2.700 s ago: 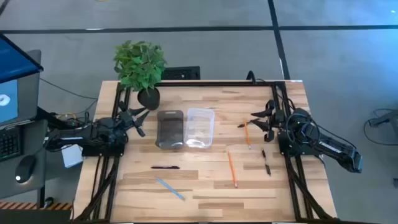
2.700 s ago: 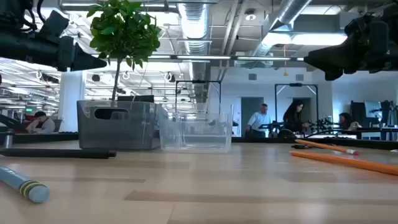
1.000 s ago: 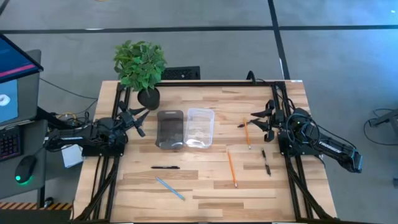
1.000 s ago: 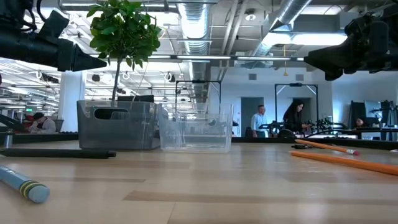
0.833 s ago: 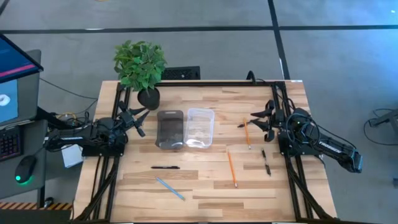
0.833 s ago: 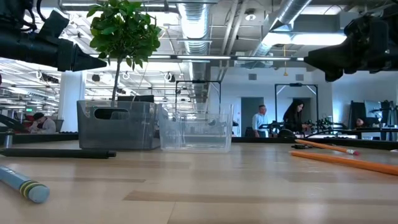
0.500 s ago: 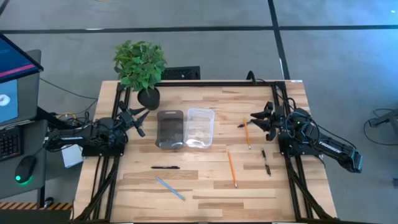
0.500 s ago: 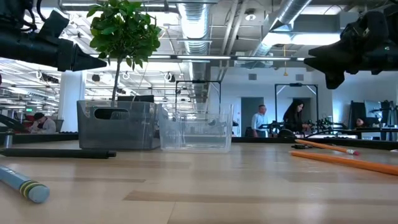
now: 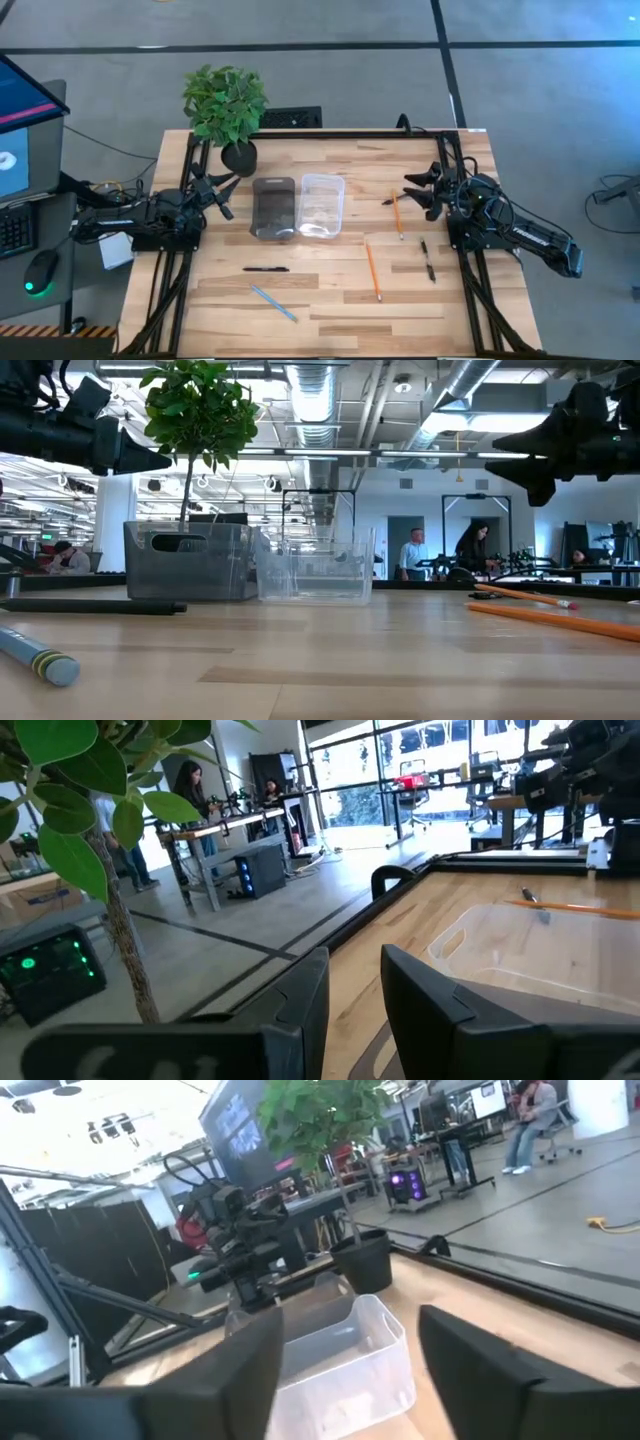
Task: Sort pens & pencils
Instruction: Put the right yellow pencil into the white bin
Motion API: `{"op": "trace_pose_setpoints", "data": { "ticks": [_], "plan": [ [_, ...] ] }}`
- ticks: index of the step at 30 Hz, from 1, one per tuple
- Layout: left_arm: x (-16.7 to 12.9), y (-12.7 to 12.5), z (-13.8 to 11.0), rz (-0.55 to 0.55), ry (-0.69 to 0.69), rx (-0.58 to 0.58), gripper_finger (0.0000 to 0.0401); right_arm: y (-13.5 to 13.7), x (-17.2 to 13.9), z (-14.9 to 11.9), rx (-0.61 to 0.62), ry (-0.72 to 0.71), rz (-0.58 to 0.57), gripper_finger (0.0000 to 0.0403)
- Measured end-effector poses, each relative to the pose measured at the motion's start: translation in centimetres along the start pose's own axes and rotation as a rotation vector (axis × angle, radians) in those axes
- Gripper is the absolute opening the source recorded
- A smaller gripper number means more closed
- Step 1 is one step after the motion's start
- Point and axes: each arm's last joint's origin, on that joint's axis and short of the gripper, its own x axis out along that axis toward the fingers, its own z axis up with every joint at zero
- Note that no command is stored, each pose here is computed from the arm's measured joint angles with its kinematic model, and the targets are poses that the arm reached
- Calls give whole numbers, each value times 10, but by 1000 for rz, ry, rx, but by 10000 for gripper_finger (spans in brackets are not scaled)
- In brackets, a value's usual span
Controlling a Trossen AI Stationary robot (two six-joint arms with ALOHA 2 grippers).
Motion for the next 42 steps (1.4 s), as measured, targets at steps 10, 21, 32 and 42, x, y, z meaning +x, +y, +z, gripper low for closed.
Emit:
{"op": "trace_pose_setpoints", "data": {
  "ticks": [10,21,32,42],
  "plan": [
    [0,0,0,0,0,-7,86,20,-10,52,-79,-68,3,349],
    [0,0,0,0,0,-71,86,24,25,90,77,336,-181,350],
    [0,0,0,0,0,-71,86,43,82,94,307,871,-436,352],
    [0,0,0,0,0,-71,86,67,87,66,418,1080,-674,350]
  ]
}}
